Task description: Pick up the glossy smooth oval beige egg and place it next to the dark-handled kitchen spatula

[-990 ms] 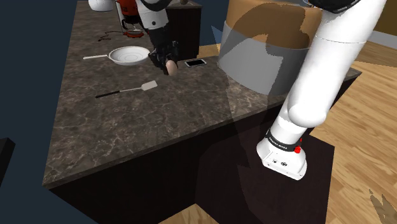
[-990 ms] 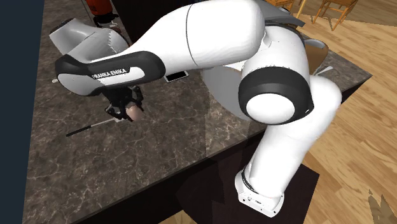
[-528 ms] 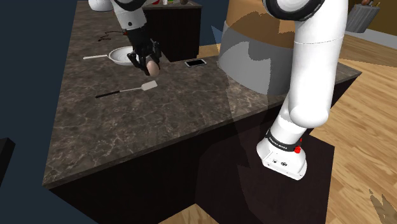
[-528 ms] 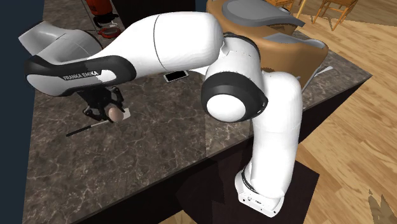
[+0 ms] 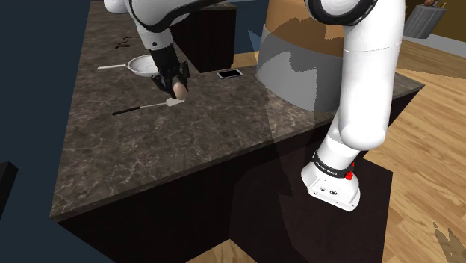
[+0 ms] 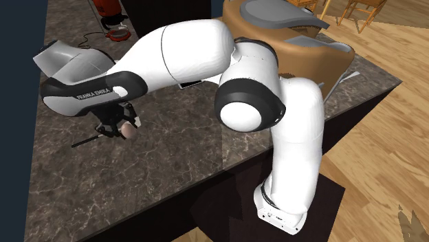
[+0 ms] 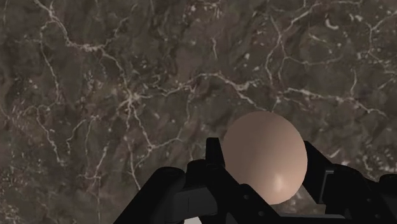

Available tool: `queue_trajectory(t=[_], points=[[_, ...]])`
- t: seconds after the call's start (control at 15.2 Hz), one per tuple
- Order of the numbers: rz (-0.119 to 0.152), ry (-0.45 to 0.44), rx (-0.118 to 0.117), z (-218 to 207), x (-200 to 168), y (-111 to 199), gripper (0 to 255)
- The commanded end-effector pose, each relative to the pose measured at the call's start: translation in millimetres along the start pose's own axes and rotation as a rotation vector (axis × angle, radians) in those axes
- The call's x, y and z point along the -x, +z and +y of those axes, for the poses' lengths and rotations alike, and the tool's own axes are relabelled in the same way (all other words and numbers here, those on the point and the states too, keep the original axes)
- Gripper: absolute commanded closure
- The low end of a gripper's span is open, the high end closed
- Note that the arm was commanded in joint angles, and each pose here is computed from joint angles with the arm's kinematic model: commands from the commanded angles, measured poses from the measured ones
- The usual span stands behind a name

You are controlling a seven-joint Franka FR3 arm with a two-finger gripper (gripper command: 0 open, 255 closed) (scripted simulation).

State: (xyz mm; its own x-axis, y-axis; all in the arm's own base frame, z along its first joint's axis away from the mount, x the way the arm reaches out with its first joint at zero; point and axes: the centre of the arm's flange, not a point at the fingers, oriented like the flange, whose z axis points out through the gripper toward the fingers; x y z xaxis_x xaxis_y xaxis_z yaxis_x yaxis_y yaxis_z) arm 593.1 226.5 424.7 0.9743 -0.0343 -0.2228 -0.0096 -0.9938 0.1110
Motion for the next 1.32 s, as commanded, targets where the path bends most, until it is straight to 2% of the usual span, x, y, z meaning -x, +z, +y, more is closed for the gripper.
queue_trajectory(t=[0.0,0.86,1.25], points=[[0.001,0.0,0.0,0,-3,10,255],[0.001,0.0,0.0,-8,-18,76,255],[0.001,0.0,0.0,-8,-18,76,255]])
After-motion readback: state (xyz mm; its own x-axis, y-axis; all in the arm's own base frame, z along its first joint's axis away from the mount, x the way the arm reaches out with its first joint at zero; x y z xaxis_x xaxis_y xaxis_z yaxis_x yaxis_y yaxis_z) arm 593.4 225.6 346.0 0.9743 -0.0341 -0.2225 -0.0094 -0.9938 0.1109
